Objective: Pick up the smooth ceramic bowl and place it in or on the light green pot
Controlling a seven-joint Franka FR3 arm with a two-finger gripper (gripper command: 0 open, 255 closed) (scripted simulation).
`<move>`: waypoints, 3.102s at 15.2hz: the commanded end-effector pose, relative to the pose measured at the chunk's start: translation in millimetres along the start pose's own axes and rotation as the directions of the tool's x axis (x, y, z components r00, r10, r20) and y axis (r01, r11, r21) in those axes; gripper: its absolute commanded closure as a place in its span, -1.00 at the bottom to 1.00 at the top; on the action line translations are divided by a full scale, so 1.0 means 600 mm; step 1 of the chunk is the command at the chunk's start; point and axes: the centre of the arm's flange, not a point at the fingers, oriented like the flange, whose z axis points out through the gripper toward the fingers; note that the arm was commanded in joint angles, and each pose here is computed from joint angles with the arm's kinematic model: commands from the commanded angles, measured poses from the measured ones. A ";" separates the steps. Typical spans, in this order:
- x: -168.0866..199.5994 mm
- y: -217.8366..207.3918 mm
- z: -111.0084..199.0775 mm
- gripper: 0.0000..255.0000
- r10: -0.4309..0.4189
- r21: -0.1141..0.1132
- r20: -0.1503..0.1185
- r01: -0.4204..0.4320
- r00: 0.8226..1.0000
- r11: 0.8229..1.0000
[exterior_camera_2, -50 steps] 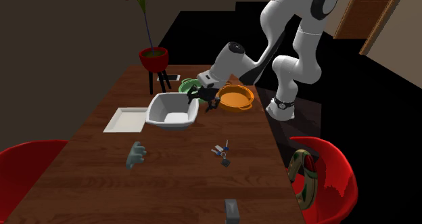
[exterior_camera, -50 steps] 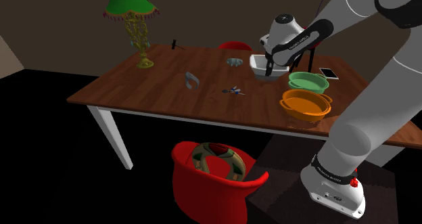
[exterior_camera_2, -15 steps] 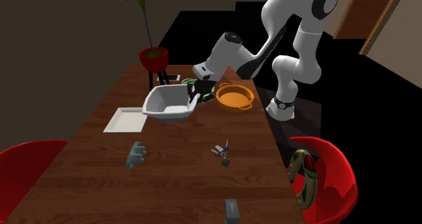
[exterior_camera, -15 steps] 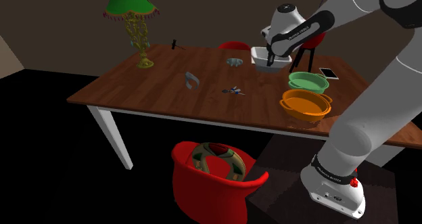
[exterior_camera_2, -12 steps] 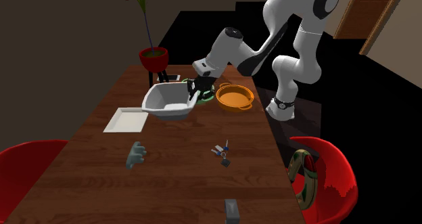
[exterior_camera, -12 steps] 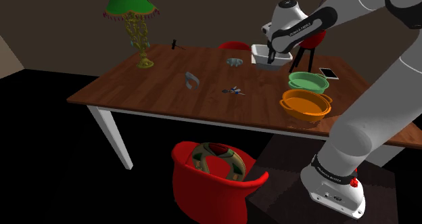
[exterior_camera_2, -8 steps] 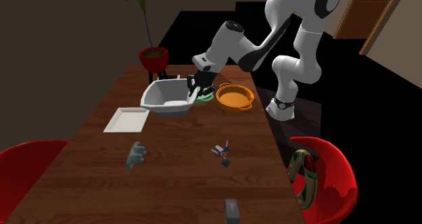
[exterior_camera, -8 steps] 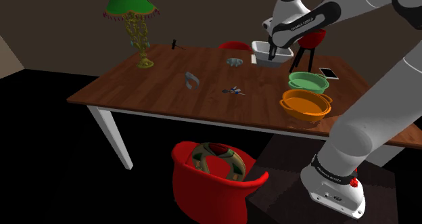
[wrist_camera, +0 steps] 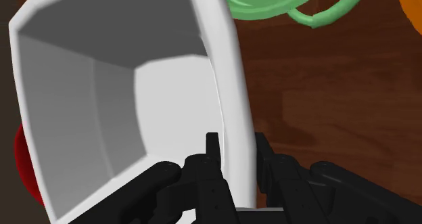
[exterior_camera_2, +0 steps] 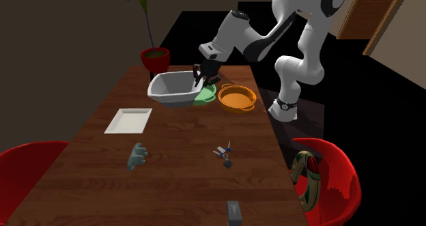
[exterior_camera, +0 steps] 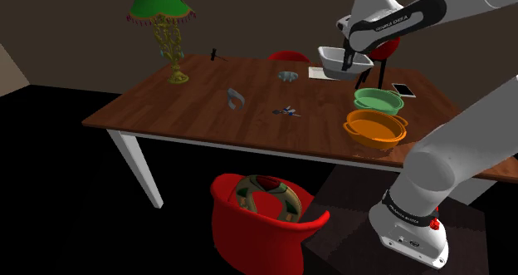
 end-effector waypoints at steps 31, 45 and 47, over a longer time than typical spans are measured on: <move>-0.331 -0.129 0.040 1.00 0.000 -0.003 -0.002 0.000 1.000 1.000; -0.330 -0.138 0.056 -1.00 0.000 -0.003 -0.003 0.000 1.000 1.000; -0.331 -0.142 0.064 -1.00 0.000 -0.003 -0.002 0.000 1.000 1.000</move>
